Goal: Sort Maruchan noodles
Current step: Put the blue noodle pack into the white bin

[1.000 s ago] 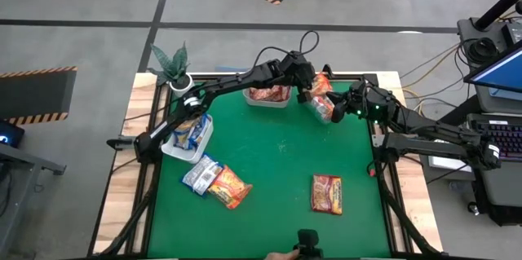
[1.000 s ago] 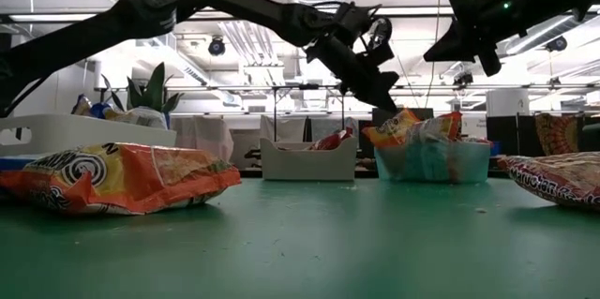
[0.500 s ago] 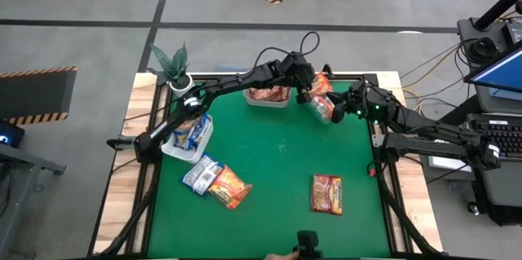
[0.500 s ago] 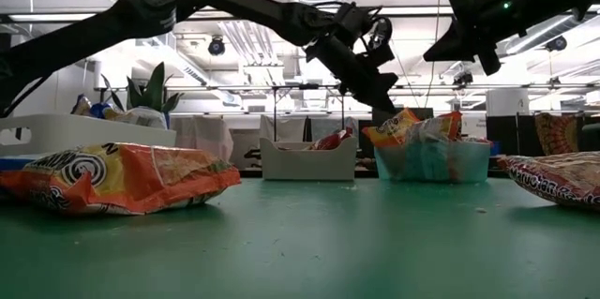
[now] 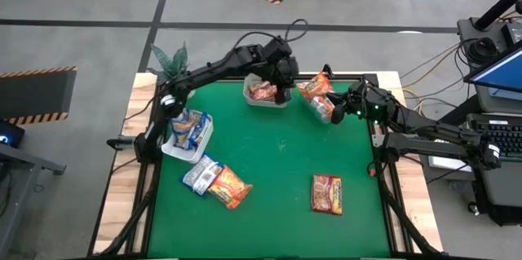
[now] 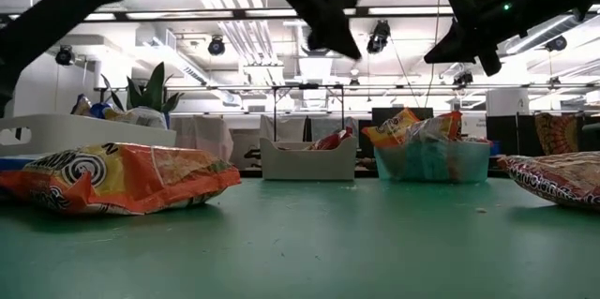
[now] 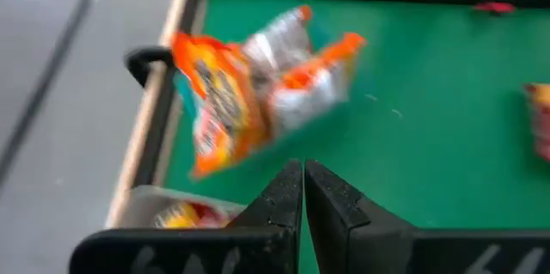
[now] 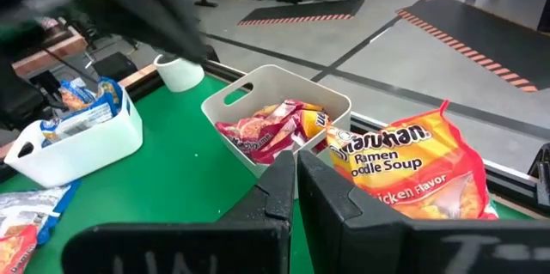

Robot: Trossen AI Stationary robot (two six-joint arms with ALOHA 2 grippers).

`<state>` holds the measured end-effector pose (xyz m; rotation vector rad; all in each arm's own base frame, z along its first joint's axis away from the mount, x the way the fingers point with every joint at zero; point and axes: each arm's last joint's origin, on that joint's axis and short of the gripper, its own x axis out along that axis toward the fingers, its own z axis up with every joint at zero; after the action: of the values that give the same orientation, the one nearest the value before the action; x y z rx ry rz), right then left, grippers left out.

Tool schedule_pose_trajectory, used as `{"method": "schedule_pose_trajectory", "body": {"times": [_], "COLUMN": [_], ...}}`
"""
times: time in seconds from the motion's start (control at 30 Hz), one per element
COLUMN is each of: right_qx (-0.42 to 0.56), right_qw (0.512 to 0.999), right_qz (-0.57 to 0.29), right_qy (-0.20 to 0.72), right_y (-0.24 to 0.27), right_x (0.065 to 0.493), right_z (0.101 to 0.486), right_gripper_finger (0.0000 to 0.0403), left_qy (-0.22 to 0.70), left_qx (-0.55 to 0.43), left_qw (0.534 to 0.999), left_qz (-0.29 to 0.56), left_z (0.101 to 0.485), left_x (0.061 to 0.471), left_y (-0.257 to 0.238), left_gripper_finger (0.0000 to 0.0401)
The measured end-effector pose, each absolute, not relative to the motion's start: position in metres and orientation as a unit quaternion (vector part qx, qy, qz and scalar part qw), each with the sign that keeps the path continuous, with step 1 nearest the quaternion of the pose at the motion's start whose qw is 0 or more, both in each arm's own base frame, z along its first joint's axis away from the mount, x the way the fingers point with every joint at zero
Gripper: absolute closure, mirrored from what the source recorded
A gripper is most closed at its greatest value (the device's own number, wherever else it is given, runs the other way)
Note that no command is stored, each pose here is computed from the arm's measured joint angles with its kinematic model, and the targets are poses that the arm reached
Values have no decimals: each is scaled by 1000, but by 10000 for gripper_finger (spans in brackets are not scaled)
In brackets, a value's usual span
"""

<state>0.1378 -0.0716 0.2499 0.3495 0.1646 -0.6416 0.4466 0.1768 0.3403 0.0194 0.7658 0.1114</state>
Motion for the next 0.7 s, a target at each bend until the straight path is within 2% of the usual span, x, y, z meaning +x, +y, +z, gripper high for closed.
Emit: {"method": "schedule_pose_trajectory", "body": {"times": [0.13,0.33,0.57,0.7], "right_qx": [180,187,195,197], "right_qw": [930,928,931,929], "right_qz": [-311,-311,-292,-293], "right_qy": [78,80,99,112], "right_y": [-71,-71,-70,-71], "right_x": [138,138,139,140], "right_z": [250,249,245,242], "right_gripper_finger": [394,394,394,394], "left_qy": [386,436,461,436], "left_qx": [-14,-59,-73,-73], "left_qw": [923,893,877,890], "left_qz": [-1,-95,-117,-117], "left_z": [360,340,321,321], "left_x": [429,427,409,386], "left_y": [158,131,100,83], "left_gripper_finger": [401,401,401,401]}}
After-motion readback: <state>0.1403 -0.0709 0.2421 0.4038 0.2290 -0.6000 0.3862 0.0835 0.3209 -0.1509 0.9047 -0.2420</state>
